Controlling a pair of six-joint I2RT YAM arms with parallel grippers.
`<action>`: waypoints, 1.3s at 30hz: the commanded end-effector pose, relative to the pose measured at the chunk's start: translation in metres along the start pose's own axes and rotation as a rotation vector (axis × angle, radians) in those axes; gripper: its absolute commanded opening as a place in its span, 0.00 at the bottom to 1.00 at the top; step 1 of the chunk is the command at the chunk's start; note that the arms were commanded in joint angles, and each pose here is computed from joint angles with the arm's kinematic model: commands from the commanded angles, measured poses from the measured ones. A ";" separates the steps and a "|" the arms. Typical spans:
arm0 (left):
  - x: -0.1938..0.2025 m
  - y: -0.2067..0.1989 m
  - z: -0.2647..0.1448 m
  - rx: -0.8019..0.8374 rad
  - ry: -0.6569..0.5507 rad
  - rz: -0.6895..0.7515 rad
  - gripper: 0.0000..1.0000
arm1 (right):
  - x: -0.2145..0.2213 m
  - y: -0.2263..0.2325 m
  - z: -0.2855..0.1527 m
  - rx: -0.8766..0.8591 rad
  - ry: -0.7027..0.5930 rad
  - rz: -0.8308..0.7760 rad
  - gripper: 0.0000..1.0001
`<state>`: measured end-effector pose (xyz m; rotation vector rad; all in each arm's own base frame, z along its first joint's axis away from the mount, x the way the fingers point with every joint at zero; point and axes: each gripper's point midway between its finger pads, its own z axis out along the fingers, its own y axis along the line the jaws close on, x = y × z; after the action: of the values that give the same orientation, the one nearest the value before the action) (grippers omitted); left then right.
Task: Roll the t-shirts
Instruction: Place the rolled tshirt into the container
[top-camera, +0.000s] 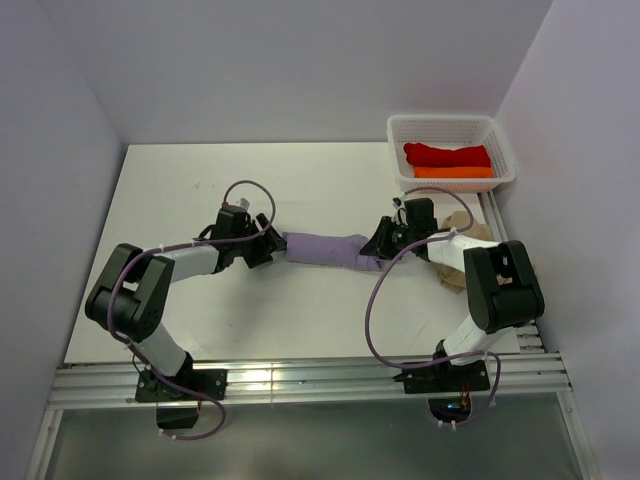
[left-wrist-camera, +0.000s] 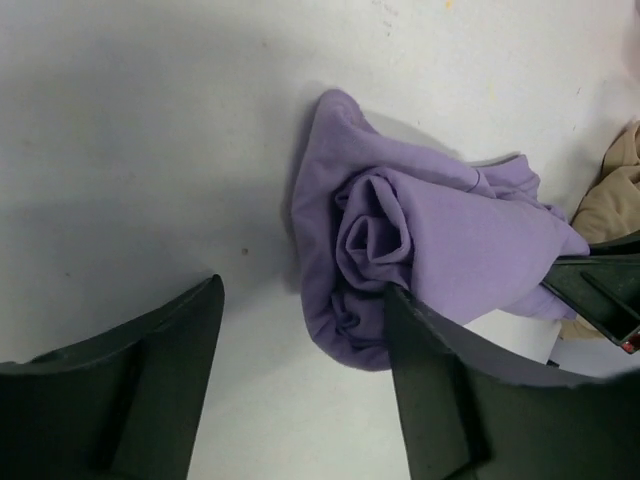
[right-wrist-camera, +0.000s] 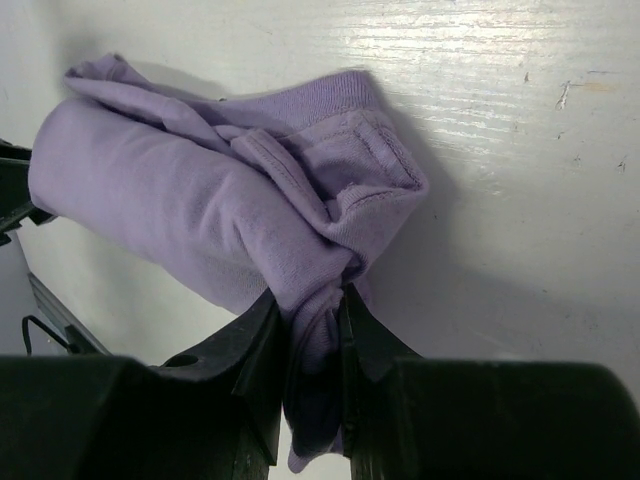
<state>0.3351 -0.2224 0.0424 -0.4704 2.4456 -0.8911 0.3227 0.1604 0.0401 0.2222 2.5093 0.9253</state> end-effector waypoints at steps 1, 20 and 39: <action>-0.010 -0.024 -0.006 0.122 -0.023 0.039 0.74 | -0.006 0.009 -0.003 -0.030 -0.028 -0.054 0.00; -0.019 -0.030 -0.037 0.236 -0.083 0.021 1.00 | -0.007 0.008 -0.001 -0.027 -0.022 -0.051 0.00; 0.017 -0.001 0.033 0.122 0.092 -0.003 0.91 | -0.006 0.011 -0.001 -0.035 -0.017 -0.051 0.00</action>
<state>0.3500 -0.2363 0.0475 -0.4222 2.3694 -1.1253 0.3217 0.1616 0.0403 0.2012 2.5088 0.9295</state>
